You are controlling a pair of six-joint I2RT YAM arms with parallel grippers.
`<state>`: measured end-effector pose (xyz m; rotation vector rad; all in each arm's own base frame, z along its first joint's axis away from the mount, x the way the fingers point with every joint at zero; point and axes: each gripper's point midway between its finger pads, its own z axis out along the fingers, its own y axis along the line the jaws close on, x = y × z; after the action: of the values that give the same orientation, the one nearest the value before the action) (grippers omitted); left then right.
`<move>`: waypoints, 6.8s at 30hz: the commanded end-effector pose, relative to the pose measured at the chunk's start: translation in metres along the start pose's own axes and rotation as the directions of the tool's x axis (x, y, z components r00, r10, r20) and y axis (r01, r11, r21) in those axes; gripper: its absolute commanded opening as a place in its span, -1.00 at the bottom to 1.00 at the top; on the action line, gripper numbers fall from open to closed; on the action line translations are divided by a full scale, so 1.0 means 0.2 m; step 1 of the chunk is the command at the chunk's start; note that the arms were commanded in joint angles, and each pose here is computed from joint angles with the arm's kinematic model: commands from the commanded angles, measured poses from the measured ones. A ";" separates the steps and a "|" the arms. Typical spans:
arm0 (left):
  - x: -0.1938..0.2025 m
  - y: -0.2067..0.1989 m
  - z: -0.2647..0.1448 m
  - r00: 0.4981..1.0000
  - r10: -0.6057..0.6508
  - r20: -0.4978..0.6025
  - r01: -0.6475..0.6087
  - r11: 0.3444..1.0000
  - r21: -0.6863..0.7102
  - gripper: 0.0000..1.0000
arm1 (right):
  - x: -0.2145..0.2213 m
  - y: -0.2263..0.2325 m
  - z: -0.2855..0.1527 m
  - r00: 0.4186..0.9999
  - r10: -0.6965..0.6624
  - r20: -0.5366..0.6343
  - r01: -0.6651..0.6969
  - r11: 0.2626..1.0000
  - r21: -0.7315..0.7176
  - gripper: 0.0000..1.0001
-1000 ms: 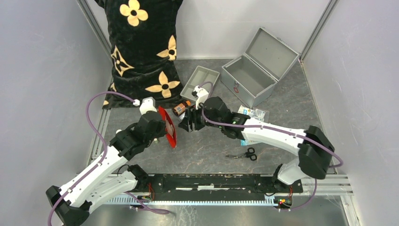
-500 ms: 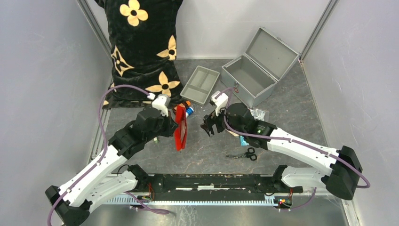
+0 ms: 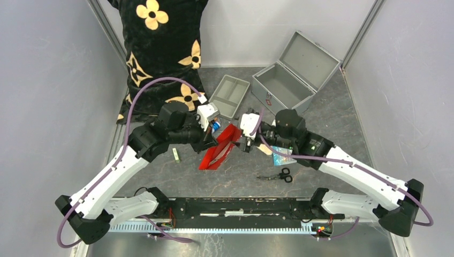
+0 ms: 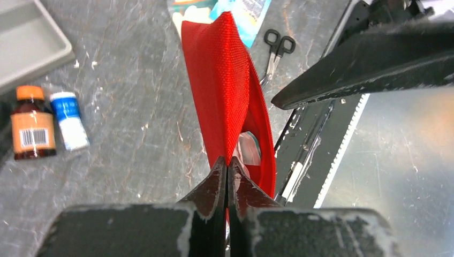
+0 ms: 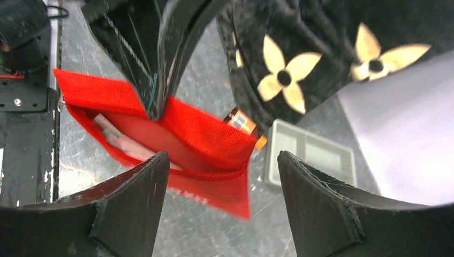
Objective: Organize the medicine kit
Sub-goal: Adjust the medicine pouch, then zip the medicine pouch.
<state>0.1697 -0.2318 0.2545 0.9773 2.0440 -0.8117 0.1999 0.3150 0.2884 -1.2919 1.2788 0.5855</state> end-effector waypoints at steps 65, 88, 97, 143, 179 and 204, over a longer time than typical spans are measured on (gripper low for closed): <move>-0.42 0.04 -0.34 0.761 0.306 0.572 -0.185 0.948 -0.260 1.00 | -0.61 -0.43 -0.57 0.753 0.319 0.576 -0.227 0.947 -0.228 -1.00; -0.65 -0.20 -0.42 0.599 0.371 0.710 -0.381 0.912 -0.155 0.44 | -0.69 -0.45 -0.59 0.658 0.494 0.568 -0.361 0.869 -0.337 -1.00; -0.66 -0.23 -0.48 0.583 0.364 0.726 -0.385 0.911 -0.147 0.21 | -0.66 -0.46 -0.57 0.654 0.512 0.557 -0.382 0.859 -0.341 -1.00; -0.58 0.25 -0.15 0.845 -0.063 0.531 0.237 0.935 -0.265 -0.95 | -0.40 -0.35 -0.01 0.632 0.715 0.299 -0.702 0.692 -0.170 0.07; -0.60 0.11 -0.13 0.849 -0.055 0.525 0.145 0.981 -0.131 -0.96 | -0.35 -0.23 0.21 0.543 0.820 0.181 -0.757 0.572 -0.316 -0.15; -0.55 0.06 -0.07 0.882 -0.040 0.470 0.087 0.993 -0.079 -0.96 | -0.29 -0.28 0.30 0.552 0.811 0.194 -0.783 0.584 -0.214 -0.53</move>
<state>0.2432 -0.2377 0.3212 0.4887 1.7811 -0.7534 0.2358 0.3675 0.3400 -0.6359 1.6114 1.5331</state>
